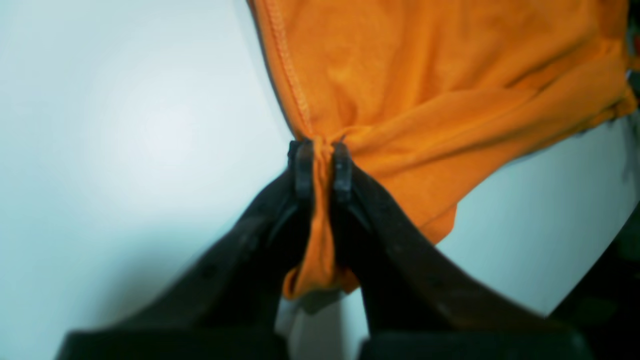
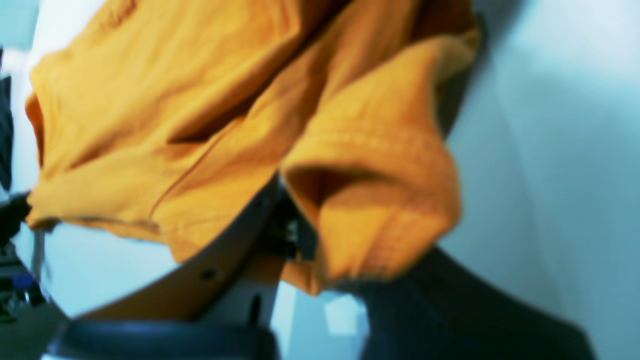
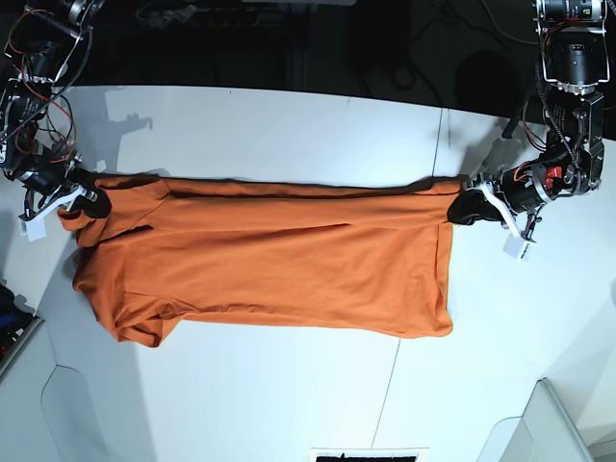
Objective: Layout the t-shirt on the table in an organized manner, then fold the t-shirt properly
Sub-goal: 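Fold the collar edge over the shirt body with both grippers and release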
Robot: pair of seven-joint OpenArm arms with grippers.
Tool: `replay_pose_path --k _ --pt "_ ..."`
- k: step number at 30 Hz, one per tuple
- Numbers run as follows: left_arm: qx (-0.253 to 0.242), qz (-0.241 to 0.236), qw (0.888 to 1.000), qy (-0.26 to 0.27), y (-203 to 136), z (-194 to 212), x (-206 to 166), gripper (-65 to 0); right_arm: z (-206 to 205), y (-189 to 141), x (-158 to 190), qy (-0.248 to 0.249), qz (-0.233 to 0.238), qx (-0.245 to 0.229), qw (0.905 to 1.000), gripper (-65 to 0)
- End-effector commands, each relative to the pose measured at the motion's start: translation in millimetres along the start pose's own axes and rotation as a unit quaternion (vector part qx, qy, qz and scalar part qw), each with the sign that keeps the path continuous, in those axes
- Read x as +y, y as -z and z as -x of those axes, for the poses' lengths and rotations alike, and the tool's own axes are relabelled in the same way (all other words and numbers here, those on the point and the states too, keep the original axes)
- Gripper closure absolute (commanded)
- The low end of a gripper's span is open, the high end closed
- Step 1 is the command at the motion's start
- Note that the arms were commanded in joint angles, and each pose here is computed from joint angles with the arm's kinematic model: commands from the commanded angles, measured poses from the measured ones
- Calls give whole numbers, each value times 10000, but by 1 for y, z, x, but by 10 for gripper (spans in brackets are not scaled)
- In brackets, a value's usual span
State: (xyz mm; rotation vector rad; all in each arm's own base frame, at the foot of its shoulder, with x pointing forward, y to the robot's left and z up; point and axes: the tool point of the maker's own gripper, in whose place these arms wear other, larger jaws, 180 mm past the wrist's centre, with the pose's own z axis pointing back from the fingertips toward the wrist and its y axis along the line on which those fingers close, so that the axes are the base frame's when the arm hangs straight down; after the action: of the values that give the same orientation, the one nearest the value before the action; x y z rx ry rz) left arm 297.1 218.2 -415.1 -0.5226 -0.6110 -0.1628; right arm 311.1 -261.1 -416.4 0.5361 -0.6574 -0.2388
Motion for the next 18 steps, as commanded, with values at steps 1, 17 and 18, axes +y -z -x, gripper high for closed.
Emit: replay_pose_path --k 1,17,18 --pt "67 -94 9998 158 -11 -4 5 0 -10 -13 -2 -155 24 -92 9998 0" --pt "810 224 9926 874 -52 63 -44 0 50 -83 -14 -1168 646 529 9896 0" --pt "809 233 9926 875 -52 64 -45 0 52 -84 -14 -1171 650 530 9896 0"
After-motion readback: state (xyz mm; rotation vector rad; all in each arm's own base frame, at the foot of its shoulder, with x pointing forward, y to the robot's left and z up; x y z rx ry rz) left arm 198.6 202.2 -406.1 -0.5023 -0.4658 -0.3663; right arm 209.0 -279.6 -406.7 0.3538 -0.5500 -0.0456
